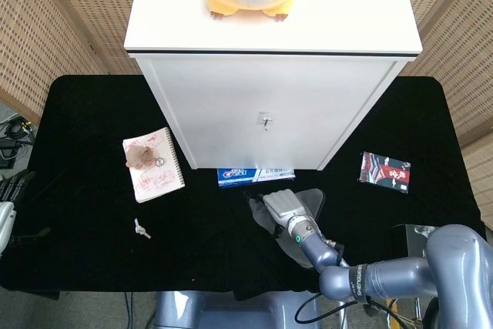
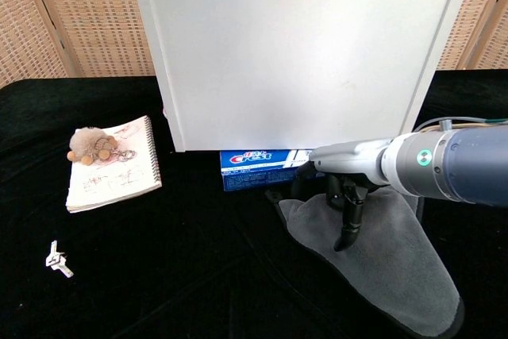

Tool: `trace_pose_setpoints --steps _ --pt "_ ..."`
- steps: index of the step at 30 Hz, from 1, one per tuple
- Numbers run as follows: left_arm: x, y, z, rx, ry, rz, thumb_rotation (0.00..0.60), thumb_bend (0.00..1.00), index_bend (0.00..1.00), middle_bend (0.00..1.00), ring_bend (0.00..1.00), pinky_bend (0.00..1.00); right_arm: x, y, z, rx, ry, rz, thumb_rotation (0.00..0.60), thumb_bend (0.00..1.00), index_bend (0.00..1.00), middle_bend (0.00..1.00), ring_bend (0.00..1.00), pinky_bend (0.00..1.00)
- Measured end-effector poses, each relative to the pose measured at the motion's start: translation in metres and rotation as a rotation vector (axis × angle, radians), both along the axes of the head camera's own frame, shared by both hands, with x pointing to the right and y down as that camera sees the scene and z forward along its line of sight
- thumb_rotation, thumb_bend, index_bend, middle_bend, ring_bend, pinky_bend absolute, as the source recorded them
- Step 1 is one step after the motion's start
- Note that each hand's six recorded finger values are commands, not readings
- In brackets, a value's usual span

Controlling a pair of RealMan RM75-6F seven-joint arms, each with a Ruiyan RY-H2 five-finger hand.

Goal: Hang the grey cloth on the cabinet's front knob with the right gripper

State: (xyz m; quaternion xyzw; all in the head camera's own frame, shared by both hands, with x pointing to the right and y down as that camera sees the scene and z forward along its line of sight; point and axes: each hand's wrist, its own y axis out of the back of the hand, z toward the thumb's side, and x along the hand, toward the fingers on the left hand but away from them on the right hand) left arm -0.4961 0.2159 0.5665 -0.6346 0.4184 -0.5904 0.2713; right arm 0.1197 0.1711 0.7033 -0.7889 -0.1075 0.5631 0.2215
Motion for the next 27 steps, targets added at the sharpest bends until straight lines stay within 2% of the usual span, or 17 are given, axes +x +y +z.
trace_pose_setpoints --steps 9,15,23,27 --pt "0.001 0.000 0.000 0.001 -0.001 0.001 0.600 0.00 0.00 0.00 0.00 0.00 0.006 0.003 0.006 0.007 0.058 -0.004 0.600 0.16 0.35 0.97 1.00 1.00" --pt "0.001 0.000 0.000 -0.001 0.001 0.001 0.600 0.00 0.00 0.00 0.00 0.00 0.013 0.005 0.010 0.019 0.138 0.001 0.600 0.26 0.44 0.98 1.00 1.00" --pt "0.001 0.001 0.000 -0.003 0.003 0.005 0.600 0.00 0.00 0.00 0.00 0.00 0.019 0.007 0.014 0.066 0.205 -0.018 0.600 0.34 0.59 1.00 1.00 1.00" --pt "0.002 0.001 0.001 -0.006 0.006 0.007 0.600 0.00 0.00 0.00 0.00 0.00 0.020 0.008 0.017 0.082 0.211 -0.020 0.600 0.42 0.71 1.00 1.00 1.00"
